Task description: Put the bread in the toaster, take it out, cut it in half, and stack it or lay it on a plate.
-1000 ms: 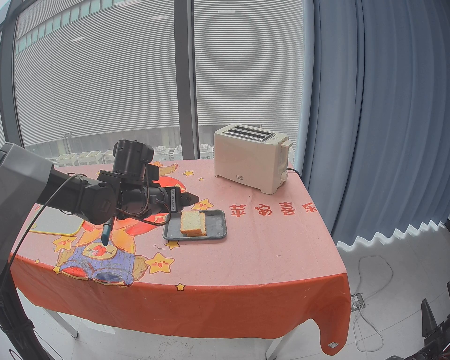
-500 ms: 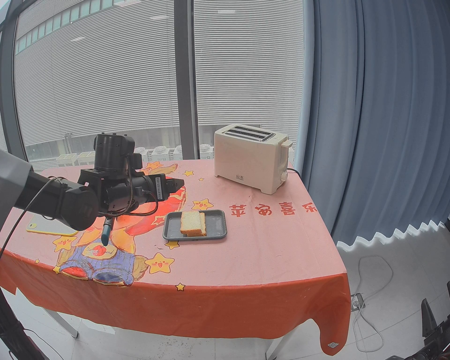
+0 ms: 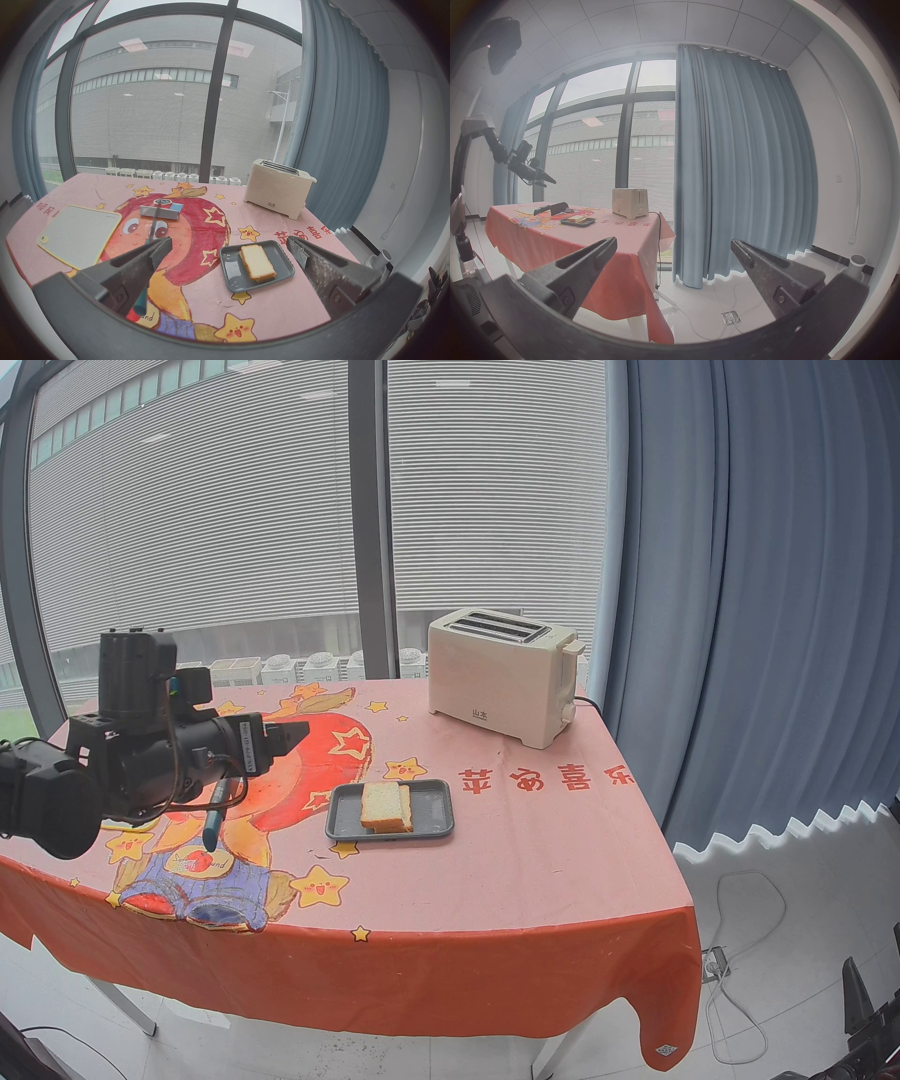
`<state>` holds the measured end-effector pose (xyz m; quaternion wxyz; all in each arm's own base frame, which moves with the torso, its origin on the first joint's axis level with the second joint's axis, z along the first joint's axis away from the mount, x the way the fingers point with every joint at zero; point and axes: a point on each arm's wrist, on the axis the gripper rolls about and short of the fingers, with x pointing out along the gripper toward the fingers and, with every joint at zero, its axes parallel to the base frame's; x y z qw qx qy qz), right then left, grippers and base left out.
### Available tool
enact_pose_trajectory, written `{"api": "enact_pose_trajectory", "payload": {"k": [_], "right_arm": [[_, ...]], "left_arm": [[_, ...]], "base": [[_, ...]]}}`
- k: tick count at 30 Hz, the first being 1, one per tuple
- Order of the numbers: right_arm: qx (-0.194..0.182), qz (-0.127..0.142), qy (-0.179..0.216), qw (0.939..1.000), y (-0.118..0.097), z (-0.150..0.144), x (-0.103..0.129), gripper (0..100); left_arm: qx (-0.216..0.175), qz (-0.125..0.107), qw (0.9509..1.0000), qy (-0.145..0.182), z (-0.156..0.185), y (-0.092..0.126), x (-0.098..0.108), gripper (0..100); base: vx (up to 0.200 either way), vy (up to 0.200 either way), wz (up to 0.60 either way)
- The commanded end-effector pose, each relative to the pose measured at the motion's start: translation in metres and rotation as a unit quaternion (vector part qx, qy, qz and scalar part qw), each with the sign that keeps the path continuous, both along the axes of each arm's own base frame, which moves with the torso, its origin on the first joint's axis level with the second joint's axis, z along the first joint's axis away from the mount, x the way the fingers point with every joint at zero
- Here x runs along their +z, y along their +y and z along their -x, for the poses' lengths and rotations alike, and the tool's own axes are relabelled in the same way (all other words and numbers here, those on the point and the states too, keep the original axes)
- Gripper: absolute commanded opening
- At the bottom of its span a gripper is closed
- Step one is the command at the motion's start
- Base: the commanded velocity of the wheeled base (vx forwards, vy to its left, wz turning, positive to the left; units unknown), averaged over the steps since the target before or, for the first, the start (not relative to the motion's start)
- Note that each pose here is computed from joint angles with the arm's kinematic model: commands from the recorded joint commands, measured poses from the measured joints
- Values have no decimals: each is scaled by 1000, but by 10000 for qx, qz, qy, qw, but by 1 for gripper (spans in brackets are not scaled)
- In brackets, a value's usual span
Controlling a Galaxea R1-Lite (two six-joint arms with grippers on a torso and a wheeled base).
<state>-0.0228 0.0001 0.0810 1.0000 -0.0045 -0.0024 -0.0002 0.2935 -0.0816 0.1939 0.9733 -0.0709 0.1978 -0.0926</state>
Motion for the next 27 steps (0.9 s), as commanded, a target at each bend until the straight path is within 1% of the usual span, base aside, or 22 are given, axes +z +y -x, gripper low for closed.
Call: {"api": "enact_pose_trajectory", "payload": {"k": [1,4,5,6,9,11,13,14,15,17,20,21,25,26,27], "right_arm": [[2,1,17,10000,0,0,-5,100],[2,1,9,10000,0,0,-5,100],[2,1,9,10000,0,0,-5,100],[2,1,9,10000,0,0,-5,100],[2,1,9,10000,0,0,-5,100],[2,1,9,10000,0,0,-5,100],[2,1,9,10000,0,0,-5,100],[2,1,9,10000,0,0,-5,100],[2,1,9,10000,0,0,-5,100],[2,1,9,10000,0,0,-5,100],[2,1,9,10000,0,0,-5,100],[2,1,9,10000,0,0,-5,100],[17,9,9,10000,0,0,-5,100],[25,9,9,10000,0,0,-5,100],[17,1,9,10000,0,0,-5,100]], "left_arm": [[57,-19,9998,-198,39,15,12,100],[148,-52,9996,-246,66,22,11,100],[148,-52,9996,-246,66,22,11,100],[407,-127,9985,-344,86,28,11,100],[768,-239,9958,-427,108,36,8,100],[938,-295,9940,-487,126,41,4,100],[1048,-302,9922,-597,150,48,-1,100],[1064,-295,9919,-626,154,49,-2,100],[1108,-278,9907,-745,171,54,-6,100],[1132,-293,9890,-902,190,60,-12,100],[1194,-386,9849,-1189,228,71,-32,100],[1241,-426,9821,-1351,243,75,-42,100],[1457,-452,9743,-1656,266,82,-58,100],[1464,-454,9742,-1655,267,83,-59,100],[1500,-433,9727,-1717,273,84,-63,100]], "base": [[0,0,0],[0,0,0],[0,0,0],[0,0,0],[0,0,0],[0,0,0],[0,0,0],[0,0,0],[0,0,0],[0,0,0],[0,0,0],[0,0,0],[0,0,0],[0,0,0],[0,0,0]]}}
